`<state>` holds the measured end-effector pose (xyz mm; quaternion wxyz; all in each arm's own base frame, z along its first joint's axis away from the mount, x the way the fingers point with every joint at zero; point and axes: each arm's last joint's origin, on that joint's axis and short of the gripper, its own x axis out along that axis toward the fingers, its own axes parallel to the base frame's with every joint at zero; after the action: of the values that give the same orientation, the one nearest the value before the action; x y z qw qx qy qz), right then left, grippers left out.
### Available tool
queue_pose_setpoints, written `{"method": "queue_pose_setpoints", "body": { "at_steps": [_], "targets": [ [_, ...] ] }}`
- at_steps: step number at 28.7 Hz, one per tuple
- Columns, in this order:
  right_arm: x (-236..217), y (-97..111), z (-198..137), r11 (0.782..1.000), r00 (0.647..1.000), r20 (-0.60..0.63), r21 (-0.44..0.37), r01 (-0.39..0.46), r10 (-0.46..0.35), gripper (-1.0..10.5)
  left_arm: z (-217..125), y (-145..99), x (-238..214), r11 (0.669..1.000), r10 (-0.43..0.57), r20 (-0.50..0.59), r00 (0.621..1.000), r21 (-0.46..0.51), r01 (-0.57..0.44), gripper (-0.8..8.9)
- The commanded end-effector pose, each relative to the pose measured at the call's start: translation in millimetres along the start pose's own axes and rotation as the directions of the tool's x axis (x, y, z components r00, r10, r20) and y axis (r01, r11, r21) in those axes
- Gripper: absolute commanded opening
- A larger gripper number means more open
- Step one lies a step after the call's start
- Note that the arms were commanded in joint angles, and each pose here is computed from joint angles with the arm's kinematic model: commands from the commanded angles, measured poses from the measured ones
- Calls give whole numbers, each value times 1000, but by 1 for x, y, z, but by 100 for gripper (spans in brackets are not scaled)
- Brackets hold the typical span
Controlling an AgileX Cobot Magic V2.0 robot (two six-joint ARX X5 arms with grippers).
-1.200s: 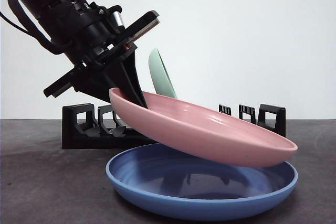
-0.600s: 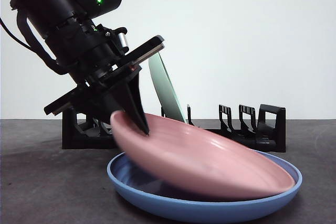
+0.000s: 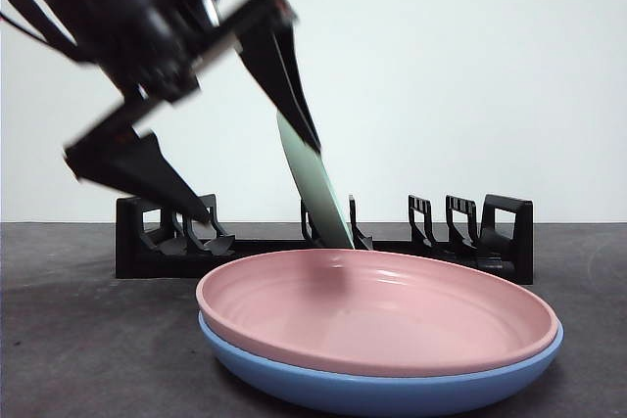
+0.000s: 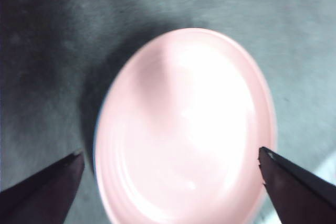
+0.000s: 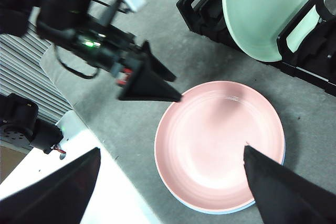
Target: Place the plate
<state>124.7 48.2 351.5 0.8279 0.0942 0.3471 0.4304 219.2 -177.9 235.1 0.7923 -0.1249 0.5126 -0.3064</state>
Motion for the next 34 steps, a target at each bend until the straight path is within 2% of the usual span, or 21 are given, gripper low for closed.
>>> {"method": "queue_pose_setpoints", "body": {
  "at_steps": [1, 9, 12, 16, 22, 26, 30, 34],
  "targets": [
    [0, 1, 2, 1000, 1000, 2, 0, -10, 10, 434, -1, -9, -17, 998, -21, 15, 1000, 67, 20, 544],
    [0, 1, 2, 1000, 1000, 6, 4, -10, 10, 434, -23, -23, -87, 978, -72, 104, 992, 205, 50, 543],
    [0, 1, 4, 999, 1000, 19, 36, -12, 11, 434, -36, -26, -113, 956, -95, 143, 985, 289, 50, 539],
    [2, -1, 10, 995, 999, 49, 95, -16, 11, 434, -54, -27, -145, 934, -124, 197, 973, 354, 47, 539],
    [22, -10, 25, 985, 998, 49, 168, -50, 43, 434, -77, -27, -183, 921, -166, 325, 931, 389, 28, 530],
    [46, -15, 40, 978, 996, 16, 191, -85, 83, 434, -91, -23, -198, 930, -112, 401, 909, 365, -46, 530],
    [76, -24, 65, 979, 996, -4, 181, -92, 94, 434, -106, -17, -208, 936, -72, 420, 905, 342, -84, 530],
    [105, -40, 88, 975, 995, -41, 207, -84, 94, 434, -115, -14, -213, 944, -62, 409, 910, 320, -80, 530]
  ]
}}
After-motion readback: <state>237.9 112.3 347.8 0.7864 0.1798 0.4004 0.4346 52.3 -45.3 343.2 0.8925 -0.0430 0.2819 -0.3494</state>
